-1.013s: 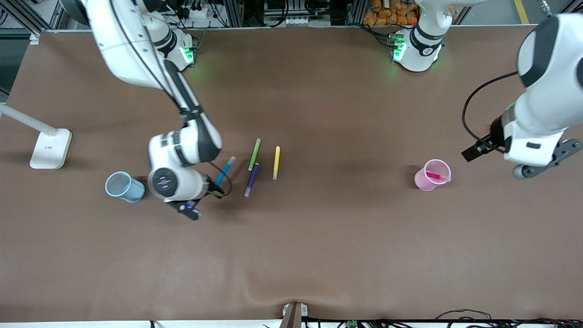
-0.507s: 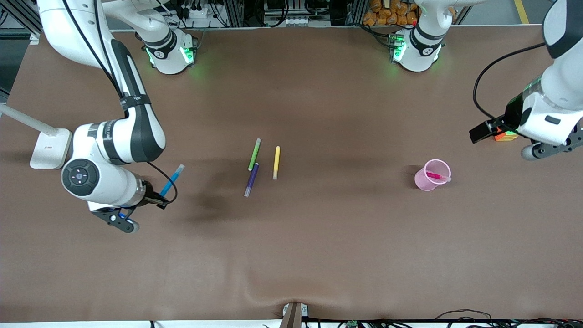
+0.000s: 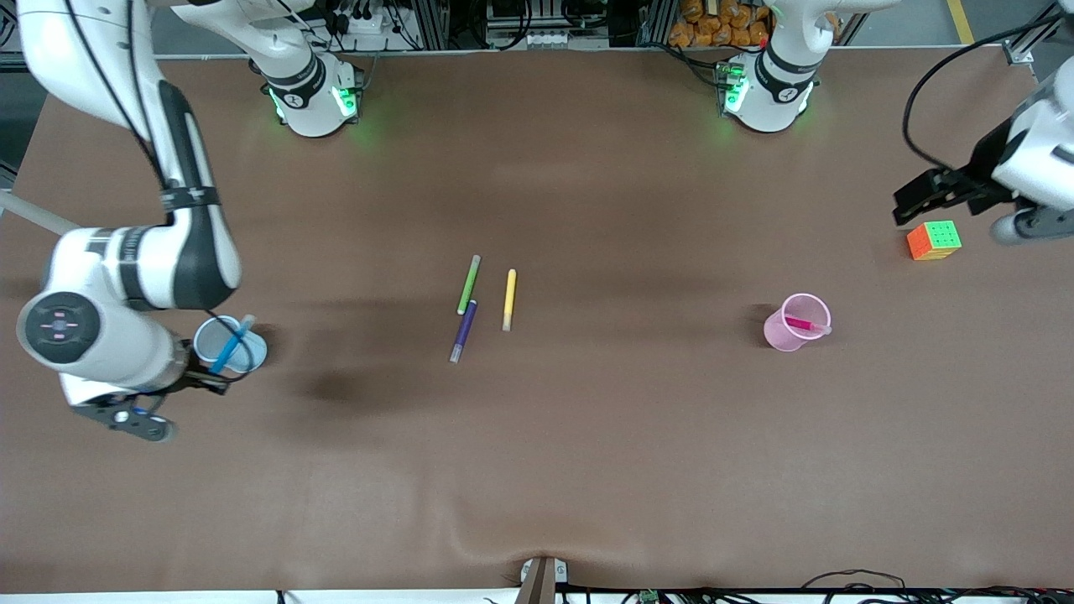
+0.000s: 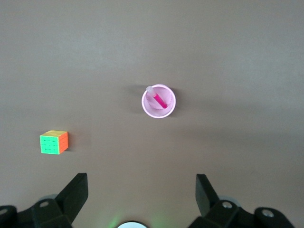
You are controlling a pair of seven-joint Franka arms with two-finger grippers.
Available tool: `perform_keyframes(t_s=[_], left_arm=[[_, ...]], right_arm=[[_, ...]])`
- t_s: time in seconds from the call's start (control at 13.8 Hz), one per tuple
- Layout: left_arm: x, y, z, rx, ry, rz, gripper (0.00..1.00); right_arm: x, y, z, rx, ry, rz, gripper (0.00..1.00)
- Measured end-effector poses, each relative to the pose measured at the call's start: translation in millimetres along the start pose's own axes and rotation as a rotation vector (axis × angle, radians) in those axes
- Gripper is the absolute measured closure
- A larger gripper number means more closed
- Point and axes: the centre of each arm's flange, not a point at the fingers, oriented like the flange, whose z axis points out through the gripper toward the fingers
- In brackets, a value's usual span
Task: Place pink and blue markers in matching cups
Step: 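Carry the blue marker to the blue cup while the left gripper withdraws, then release the blue marker into the blue cup with the right gripper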
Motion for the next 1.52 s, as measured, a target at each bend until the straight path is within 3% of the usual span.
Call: perform_keyframes(t_s=[0.22, 0.51, 1.09, 1.52], left_arm=[[-11, -20, -5, -0.033, -0.001, 0.007, 0.0], [-18, -18, -10, -0.038, 0.008, 0.022, 0.0], [-19, -10, -6, -0.036, -0.001, 0.036, 0.0], [-20, -8, -7, -0.036, -0.001, 0.041, 0.0]], right_arm=[[8, 11, -9, -0.027, 0.068, -0.017, 0.83], [6, 11, 3, -0.037, 0.08, -0.036, 0.83], [-6, 26, 66, -0.02, 0.178, -0.076, 0.83], [-23, 31, 82, -0.01, 0.185, -0.091, 0.83]])
